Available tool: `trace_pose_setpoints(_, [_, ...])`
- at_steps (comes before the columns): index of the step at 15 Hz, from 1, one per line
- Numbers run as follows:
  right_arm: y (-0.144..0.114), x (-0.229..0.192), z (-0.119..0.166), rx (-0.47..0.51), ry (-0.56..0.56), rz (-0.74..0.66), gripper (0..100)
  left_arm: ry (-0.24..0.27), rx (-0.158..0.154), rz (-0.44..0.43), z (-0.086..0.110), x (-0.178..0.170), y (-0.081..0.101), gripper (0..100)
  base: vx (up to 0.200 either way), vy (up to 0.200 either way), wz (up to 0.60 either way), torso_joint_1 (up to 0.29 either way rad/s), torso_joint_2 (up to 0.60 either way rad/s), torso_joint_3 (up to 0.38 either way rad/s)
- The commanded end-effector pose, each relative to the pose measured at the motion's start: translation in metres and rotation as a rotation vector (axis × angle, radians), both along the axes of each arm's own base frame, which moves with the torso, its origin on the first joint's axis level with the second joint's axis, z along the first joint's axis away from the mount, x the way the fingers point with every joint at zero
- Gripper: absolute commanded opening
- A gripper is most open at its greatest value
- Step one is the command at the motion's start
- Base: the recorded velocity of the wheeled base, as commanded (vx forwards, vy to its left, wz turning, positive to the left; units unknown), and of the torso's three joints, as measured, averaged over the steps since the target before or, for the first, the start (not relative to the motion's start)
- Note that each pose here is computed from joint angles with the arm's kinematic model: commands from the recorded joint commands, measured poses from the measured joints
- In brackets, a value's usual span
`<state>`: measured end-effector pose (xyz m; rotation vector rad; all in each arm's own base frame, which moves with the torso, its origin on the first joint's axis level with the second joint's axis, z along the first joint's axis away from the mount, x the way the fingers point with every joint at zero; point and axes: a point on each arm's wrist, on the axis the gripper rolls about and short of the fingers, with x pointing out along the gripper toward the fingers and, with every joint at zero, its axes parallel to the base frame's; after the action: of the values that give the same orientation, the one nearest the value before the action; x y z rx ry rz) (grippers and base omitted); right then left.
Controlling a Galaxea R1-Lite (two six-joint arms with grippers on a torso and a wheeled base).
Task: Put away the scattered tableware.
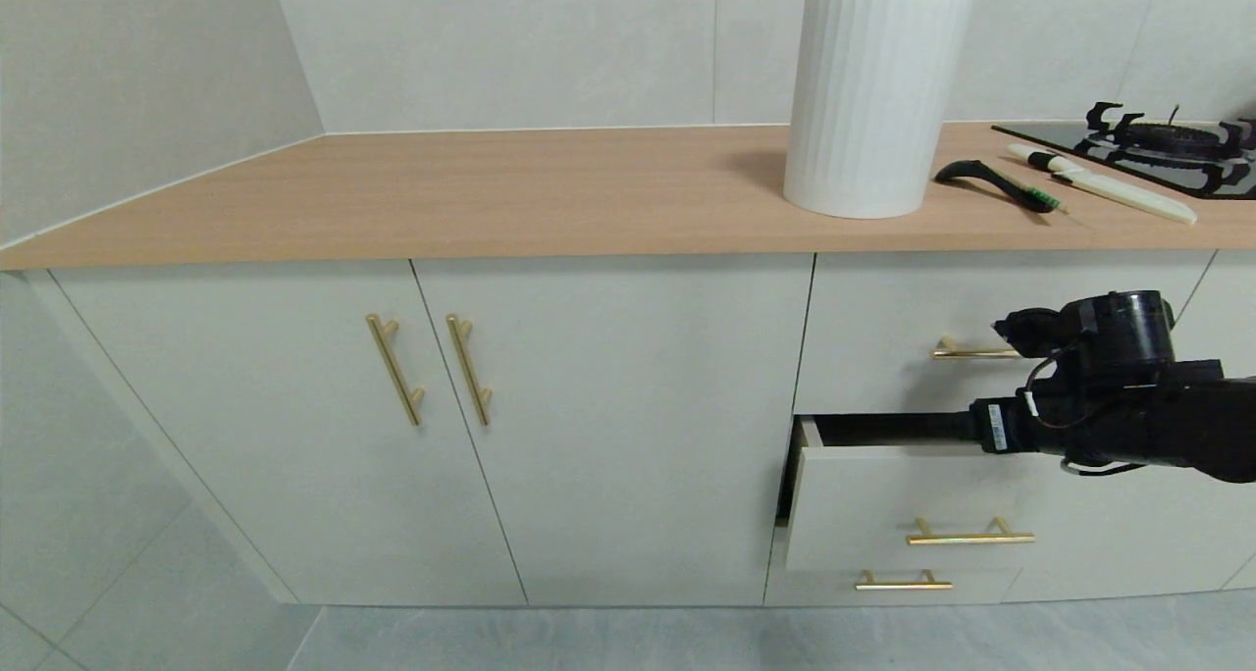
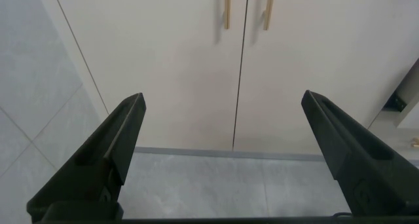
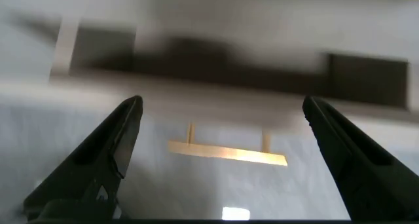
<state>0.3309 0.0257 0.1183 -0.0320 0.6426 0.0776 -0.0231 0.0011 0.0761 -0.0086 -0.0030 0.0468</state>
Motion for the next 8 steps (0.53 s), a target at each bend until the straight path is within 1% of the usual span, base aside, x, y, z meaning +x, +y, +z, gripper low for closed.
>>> trace_pose_setpoints(1, [0.0041, 0.0145, -0.0348, -0.002, 0.058, -0.023, 100, 0.003, -0.001, 0.001, -0.0003, 0.0002, 0.0000, 100, 0.000, 0.000, 0.00, 0.000, 0.00, 0.000])
trace_pose_setpoints(4, [0.0048, 0.0173, -0.0422, -0.004, 0.076, -0.022, 100, 0.003, -0.001, 0.001, -0.0003, 0.0002, 0.0000, 100, 0.000, 0.000, 0.00, 0.000, 0.00, 0.000])
trace_pose_setpoints(8, [0.0048, 0.0166, -0.0423, -0.004, 0.077, -0.022, 100, 0.001, -0.001, 0.001, 0.0001, 0.0001, 0.0000, 100, 0.000, 0.000, 0.00, 0.000, 0.00, 0.000])
